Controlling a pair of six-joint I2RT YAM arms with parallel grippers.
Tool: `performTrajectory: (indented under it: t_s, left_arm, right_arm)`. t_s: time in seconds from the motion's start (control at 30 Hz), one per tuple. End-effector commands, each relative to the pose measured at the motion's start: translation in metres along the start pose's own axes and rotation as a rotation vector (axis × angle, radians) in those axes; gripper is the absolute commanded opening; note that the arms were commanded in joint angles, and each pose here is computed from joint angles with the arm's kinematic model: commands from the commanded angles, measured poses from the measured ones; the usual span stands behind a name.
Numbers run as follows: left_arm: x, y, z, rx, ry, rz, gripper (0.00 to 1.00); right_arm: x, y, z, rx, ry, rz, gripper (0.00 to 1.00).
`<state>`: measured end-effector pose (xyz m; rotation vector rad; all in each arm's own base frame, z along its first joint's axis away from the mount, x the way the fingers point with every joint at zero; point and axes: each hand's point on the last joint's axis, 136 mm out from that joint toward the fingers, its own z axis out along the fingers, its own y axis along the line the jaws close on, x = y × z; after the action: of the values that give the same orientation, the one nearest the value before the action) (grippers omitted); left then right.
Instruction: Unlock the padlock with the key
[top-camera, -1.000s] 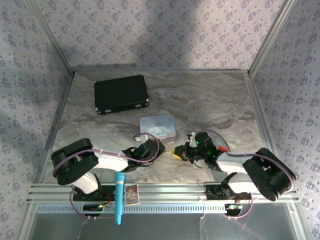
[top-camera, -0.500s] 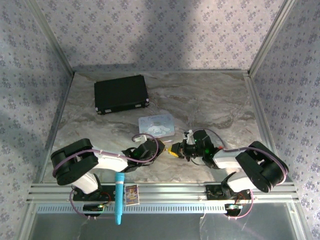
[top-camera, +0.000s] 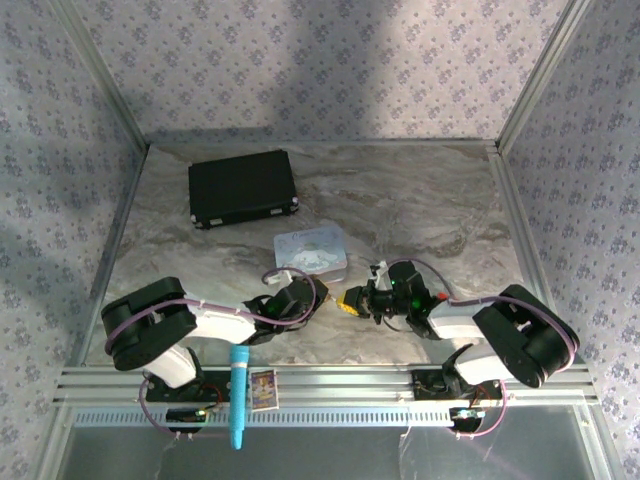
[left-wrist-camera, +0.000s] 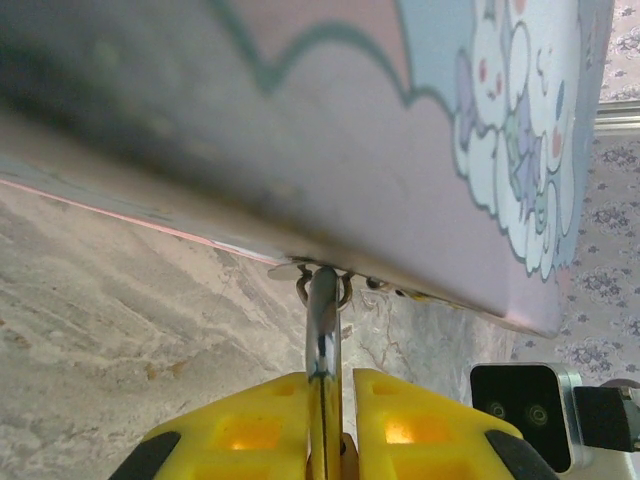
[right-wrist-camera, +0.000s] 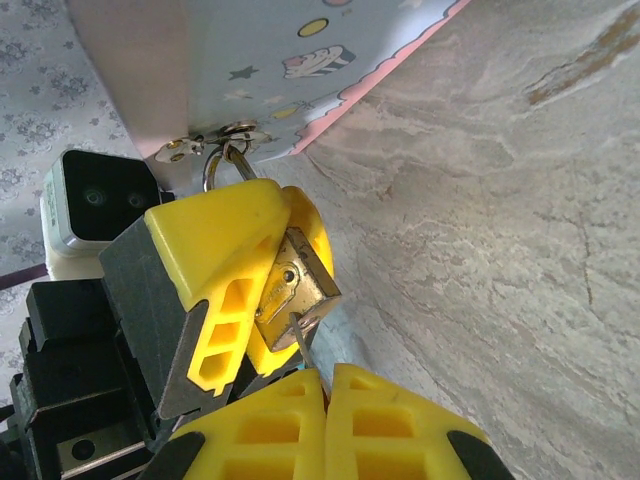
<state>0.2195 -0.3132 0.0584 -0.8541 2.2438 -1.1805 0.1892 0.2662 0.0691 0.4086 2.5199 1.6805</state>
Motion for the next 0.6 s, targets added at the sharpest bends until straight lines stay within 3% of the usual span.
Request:
performTrajectory:
  t_s: [0.0, 0.57]
  left_arm:
    - [-0.0072, -0.0034, -0.0035, 0.008, -0.038, -0.055, 0.0]
    - [-0.0058, -0.0076, -0.0021, 0.02, -0.033, -0.06, 0.03]
  right_arm:
    - [0.004, 0.0017, 0.0001, -0.008, 0.02, 0.011, 0.0]
    - [0.0037, 0.0017, 0.0064, -0.009, 0.026, 0.004, 0.0]
